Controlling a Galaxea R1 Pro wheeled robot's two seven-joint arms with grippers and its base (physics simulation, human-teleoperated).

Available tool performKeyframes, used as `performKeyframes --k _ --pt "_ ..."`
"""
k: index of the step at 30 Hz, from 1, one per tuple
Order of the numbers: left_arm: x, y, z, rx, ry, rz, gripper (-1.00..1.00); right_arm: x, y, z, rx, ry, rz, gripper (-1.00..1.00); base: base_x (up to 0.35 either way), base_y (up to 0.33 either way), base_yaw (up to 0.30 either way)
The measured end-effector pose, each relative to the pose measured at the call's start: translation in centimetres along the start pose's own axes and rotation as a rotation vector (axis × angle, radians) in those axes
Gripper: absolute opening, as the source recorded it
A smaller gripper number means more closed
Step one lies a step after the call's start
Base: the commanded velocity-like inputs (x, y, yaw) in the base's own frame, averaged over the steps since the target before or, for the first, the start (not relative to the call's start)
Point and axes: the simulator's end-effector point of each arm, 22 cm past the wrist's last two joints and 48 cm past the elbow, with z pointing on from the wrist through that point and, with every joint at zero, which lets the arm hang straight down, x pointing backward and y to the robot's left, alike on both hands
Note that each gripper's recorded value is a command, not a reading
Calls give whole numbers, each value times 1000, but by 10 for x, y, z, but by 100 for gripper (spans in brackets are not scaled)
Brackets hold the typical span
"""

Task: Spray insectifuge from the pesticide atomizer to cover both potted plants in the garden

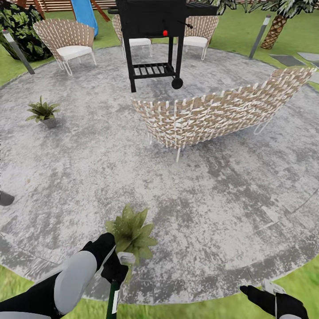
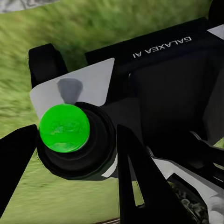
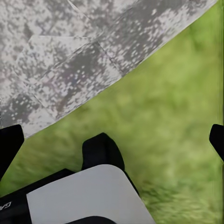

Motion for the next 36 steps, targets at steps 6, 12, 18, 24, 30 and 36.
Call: performKeyframes --k 6,12,18,24,30,36 --pt "0 0 -1 -1 -2 1 -100 -1 1 -1 -1 -3 0 100 120 -177 221" --pt "-1 0 -3 -2 -5 2 -100 -3 1 -1 -3 -6 1 100 8 -16 228" --pt "-2 -1 -5 -2 -10 1 -100 -5 2 -3 -5 -11 1 100 0 0 200" --pt "-3 -2 -8 -3 -17 3 -100 -7 3 -5 -9 -18 1 100 -12 -97 137" --pt "-4 -2 -13 -4 -26 2 -100 -10 5 -7 -13 -25 2 100 -61 -224 11" --pt "-4 -2 -13 -4 -26 2 -100 -11 5 -7 -15 -26 1 100 42 -307 4"
